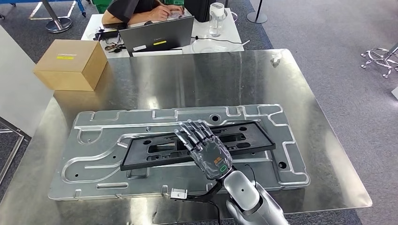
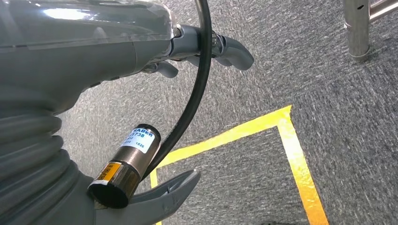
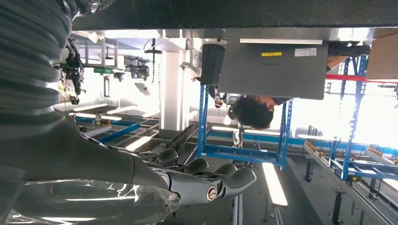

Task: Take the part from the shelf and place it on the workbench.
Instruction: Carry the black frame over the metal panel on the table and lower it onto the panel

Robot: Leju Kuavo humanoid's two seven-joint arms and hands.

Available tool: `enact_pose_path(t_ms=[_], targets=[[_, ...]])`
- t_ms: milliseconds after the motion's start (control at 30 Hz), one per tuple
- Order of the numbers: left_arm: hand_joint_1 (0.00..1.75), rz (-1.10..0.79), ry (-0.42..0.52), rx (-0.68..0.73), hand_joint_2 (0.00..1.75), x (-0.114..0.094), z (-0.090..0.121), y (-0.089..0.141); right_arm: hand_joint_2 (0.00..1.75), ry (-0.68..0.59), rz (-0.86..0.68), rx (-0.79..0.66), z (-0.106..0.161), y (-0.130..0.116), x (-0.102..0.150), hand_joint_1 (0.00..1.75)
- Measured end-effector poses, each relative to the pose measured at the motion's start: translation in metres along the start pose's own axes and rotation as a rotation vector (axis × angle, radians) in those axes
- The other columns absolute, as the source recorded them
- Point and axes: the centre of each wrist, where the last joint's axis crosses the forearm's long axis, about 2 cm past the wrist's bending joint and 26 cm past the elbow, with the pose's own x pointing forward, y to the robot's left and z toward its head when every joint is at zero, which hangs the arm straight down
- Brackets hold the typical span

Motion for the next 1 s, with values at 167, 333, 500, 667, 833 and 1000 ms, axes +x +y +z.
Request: enact_pose_path(t_ms=[167, 333, 500, 667, 833, 1000], targets=[[0.00, 0.000, 0.000, -0.001, 1.75, 0.0000, 0.0000, 0.0000, 1.75, 0.000, -0.001, 0.001, 0.0004, 0.0002, 0.0003, 0.00], [0.00, 0.001, 0.001, -0.002, 0.44, 0.0000, 0.0000, 0.0000, 1.75, 0.000, -0.001, 0.001, 0.0004, 0.0002, 0.0004, 0.00], [0.00, 0.005, -0.005, -0.007, 0.00, 0.0000, 0.0000, -0.0001, 1.75, -0.003, -0.002, 0.002, 0.0010, 0.0005, 0.0008, 0.00], [0.00, 0.016, -0.015, -0.014, 0.00, 0.0000, 0.0000, -0.0002, 1.75, -0.011, -0.009, 0.008, 0.0028, 0.0017, 0.0032, 0.00], [0.00, 0.021, -0.018, -0.020, 0.00, 0.0006, 0.0000, -0.0007, 1.75, -0.014, -0.014, 0.005, 0.0020, 0.0012, 0.0048, 0.00], [0.00, 0.020, -0.017, -0.023, 0.00, 0.0004, 0.0003, -0.0013, 1.75, -0.015, -0.014, 0.013, 0.0048, 0.0029, 0.0049, 0.00]])
